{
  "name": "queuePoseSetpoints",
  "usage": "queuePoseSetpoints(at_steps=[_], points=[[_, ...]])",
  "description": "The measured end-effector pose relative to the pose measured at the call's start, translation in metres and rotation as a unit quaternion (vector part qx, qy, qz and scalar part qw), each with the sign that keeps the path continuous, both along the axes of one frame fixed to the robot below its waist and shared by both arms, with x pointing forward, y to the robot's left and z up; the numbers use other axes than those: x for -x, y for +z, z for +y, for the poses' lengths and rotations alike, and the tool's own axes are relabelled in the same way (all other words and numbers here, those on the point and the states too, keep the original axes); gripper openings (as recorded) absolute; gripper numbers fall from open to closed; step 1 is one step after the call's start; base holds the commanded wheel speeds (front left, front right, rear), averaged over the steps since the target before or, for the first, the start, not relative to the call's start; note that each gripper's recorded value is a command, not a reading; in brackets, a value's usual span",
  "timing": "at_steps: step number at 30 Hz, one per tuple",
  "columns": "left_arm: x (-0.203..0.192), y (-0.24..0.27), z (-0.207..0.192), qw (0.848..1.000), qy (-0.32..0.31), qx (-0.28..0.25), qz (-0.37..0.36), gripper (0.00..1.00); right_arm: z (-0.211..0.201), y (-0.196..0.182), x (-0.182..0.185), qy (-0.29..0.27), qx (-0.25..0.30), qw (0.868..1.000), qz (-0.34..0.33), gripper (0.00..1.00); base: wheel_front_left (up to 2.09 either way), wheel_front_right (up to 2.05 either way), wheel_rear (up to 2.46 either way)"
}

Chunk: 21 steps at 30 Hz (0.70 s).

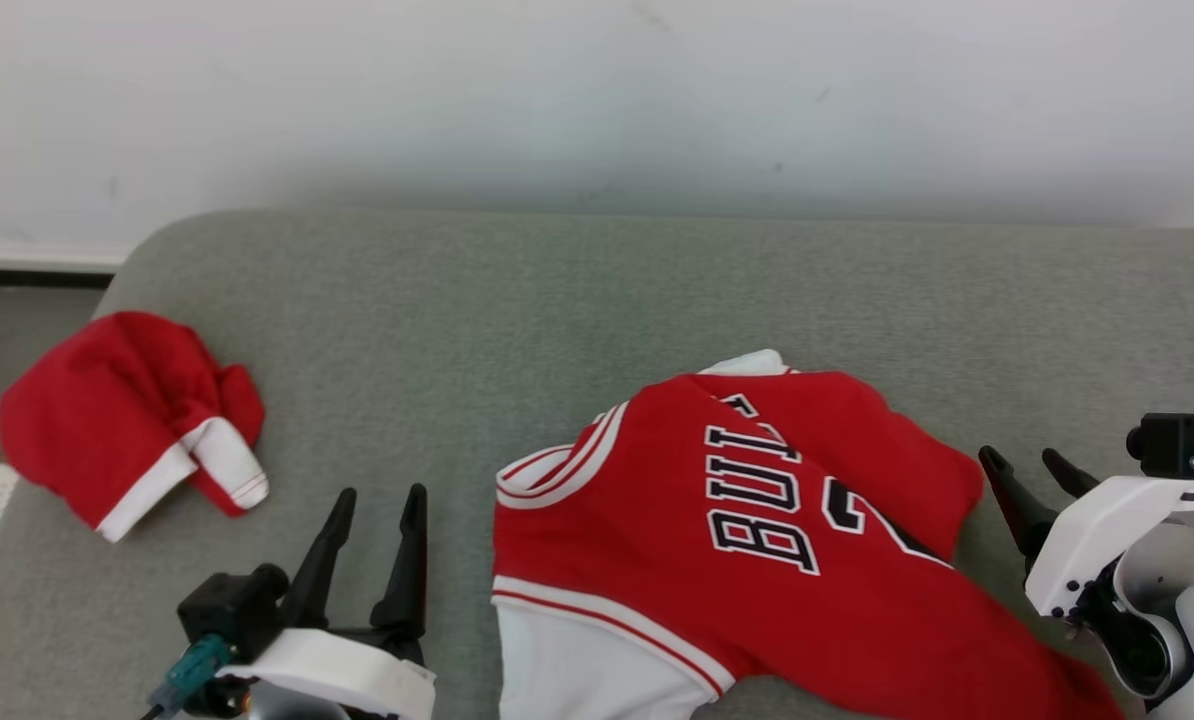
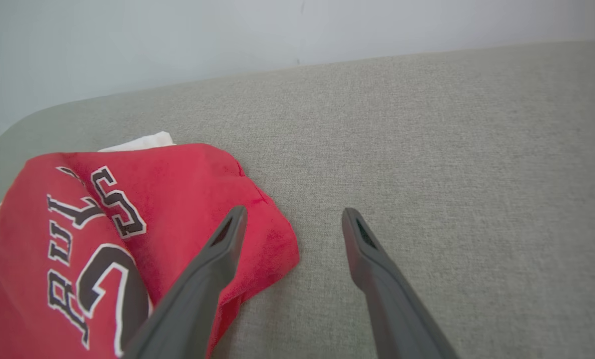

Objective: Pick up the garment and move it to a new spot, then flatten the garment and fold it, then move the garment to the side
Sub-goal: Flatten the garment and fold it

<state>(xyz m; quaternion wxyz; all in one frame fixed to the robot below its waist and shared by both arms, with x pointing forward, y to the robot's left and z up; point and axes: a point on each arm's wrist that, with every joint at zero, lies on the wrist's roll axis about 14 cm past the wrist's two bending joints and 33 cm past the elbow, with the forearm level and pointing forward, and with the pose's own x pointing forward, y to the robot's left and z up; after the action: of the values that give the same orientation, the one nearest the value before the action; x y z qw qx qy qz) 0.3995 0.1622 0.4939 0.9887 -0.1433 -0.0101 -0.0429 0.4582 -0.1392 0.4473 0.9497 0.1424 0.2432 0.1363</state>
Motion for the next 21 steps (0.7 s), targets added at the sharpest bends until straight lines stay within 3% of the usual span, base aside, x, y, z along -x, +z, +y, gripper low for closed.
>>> queuePoseSetpoints(at_steps=[7, 11, 12, 15, 21], points=[[0.006, -0.008, 0.023, 0.999, 0.035, -0.002, 0.013, 1.00, 0.033, -0.050, 0.003, 0.048, -0.008, 0.992, 0.114, 1.00, 0.00, 0.00, 0.00], [0.010, -0.009, 0.032, 0.999, 0.048, -0.004, 0.016, 1.00, 0.044, -0.058, 0.006, 0.068, -0.012, 0.987, 0.148, 1.00, 0.00, 0.00, 0.00], [0.011, -0.009, 0.032, 0.999, 0.049, -0.003, 0.016, 1.00, 0.045, -0.058, 0.007, 0.069, -0.015, 0.986, 0.150, 0.85, 0.00, 0.00, 0.00], [0.013, -0.007, 0.032, 0.999, 0.051, -0.001, 0.012, 1.00, 0.048, -0.058, 0.010, 0.075, -0.019, 0.985, 0.155, 0.00, 0.00, 0.00, 0.00], [0.014, -0.003, 0.032, 0.999, 0.051, 0.000, 0.006, 1.00, 0.049, -0.047, 0.005, 0.075, -0.020, 0.990, 0.118, 0.00, 0.00, 0.00, 0.00]])
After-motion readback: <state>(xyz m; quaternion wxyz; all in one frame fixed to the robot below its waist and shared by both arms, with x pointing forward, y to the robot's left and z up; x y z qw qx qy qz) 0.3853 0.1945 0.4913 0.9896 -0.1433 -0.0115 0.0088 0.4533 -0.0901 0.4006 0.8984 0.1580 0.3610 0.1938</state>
